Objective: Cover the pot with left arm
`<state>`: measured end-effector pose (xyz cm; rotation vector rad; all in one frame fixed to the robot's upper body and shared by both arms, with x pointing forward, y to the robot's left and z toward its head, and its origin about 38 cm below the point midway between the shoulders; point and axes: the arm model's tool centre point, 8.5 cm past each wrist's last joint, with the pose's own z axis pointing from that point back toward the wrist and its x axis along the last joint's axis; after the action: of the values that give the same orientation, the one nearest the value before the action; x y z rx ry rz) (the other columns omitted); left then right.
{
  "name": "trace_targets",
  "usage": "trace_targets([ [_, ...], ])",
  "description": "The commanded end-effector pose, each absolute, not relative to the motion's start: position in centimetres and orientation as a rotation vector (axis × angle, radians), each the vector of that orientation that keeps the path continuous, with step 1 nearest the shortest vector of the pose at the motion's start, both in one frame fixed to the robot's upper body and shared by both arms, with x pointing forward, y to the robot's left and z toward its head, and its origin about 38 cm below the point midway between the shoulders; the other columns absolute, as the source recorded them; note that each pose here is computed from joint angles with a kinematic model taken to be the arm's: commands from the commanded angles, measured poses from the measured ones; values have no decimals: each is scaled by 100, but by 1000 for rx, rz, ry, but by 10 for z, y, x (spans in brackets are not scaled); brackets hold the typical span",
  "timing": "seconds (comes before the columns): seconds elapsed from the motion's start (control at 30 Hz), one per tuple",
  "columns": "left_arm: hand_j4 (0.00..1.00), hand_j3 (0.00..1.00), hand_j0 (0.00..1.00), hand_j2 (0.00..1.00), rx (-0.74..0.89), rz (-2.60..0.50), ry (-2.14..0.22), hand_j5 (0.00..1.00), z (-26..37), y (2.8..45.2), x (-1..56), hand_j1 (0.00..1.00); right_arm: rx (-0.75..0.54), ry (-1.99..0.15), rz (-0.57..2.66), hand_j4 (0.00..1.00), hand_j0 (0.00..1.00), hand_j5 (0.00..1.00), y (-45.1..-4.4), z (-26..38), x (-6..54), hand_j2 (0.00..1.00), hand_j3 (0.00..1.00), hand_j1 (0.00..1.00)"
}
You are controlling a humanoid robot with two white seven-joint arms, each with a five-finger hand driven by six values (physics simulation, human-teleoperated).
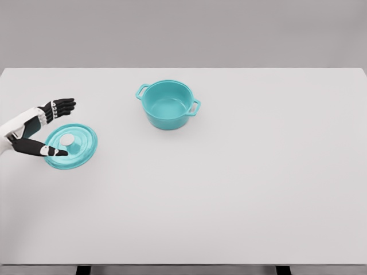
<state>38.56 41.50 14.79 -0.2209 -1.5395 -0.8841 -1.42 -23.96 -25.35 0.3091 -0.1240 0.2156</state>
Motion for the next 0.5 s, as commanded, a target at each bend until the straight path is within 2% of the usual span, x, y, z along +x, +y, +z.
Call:
trace_targets([
  [0.0, 100, 100, 100, 100, -190, -829, -1515, 100, 136, 429, 386, 100, 309, -124, 216, 100, 100, 100, -240, -253, -14, 100, 100, 100],
  [0.1, 100, 100, 100, 100, -148, -786, -1510, 100, 130, 437, 394, 100, 309, -124, 216, 100, 100, 100, -240, -253, -14, 100, 100, 100],
  [0.2, 100, 100, 100, 100, -166, -840, -1469, 100, 115, 422, 394, 100, 309, -124, 216, 100, 100, 100, -240, -253, -14, 100, 100, 100],
  [0.47, 100, 100, 100, 100, -166, -860, -1474, 100, 118, 422, 393, 100, 309, -124, 216, 100, 100, 100, -240, -253, -14, 100, 100, 100],
])
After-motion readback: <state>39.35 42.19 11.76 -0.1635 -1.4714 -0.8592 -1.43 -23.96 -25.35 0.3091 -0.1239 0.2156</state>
